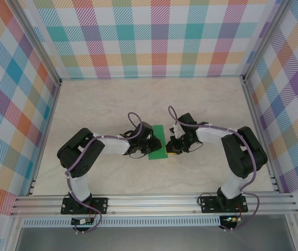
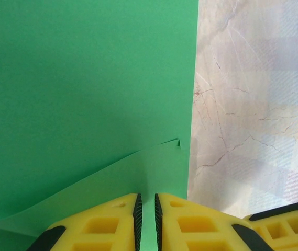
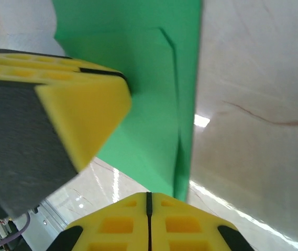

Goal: Fold a paper plane with a square sheet of paper (pick it up from the middle)
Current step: Fold the triangle a second time at the center of the table.

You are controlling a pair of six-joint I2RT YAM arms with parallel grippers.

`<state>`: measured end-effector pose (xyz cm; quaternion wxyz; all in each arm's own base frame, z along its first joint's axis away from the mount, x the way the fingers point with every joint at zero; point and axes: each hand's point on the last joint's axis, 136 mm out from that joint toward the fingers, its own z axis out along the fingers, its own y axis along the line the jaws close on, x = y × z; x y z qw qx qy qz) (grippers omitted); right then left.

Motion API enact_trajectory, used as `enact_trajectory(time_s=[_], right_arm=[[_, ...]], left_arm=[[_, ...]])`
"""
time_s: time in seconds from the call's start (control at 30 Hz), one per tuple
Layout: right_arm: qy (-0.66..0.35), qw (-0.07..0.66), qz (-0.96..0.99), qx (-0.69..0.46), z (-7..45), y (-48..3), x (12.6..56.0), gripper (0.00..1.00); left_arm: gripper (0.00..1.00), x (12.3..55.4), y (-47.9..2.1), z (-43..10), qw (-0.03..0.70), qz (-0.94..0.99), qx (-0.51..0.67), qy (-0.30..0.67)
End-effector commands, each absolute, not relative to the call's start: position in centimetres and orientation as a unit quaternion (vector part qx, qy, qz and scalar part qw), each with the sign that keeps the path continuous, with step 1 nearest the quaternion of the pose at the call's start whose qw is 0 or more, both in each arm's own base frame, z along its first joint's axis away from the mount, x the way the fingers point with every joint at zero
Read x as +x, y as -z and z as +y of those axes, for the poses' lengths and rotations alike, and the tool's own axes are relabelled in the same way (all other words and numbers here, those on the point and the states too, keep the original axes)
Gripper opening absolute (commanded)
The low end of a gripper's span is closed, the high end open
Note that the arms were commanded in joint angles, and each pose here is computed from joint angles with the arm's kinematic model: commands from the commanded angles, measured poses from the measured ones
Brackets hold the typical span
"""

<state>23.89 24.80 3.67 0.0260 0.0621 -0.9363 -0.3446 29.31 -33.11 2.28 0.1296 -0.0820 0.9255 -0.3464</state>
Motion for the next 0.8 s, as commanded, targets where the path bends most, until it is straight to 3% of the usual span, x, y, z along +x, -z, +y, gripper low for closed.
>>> enact_trajectory(time_s=[0.0, 0.4, 0.77], right_arm=[[0.347, 0.031, -0.935, 0.069, 25.9, -4.4, 23.8, 0.06], [0.260, 0.069, -0.962, 0.046, 24.7, 1.4, 22.5, 0.03], [0.230, 0.084, -0.968, 0.043, 23.0, 2.8, 20.9, 0.03]], left_arm=[[0.18, 29.3, -1.1, -31.8, 0.122, 0.933, -0.098, 0.323], [0.18, 29.3, -1.5, -31.7, 0.127, 0.932, -0.099, 0.326], [0.16, 30.1, -1.9, -30.9, 0.142, 0.931, -0.102, 0.321]])
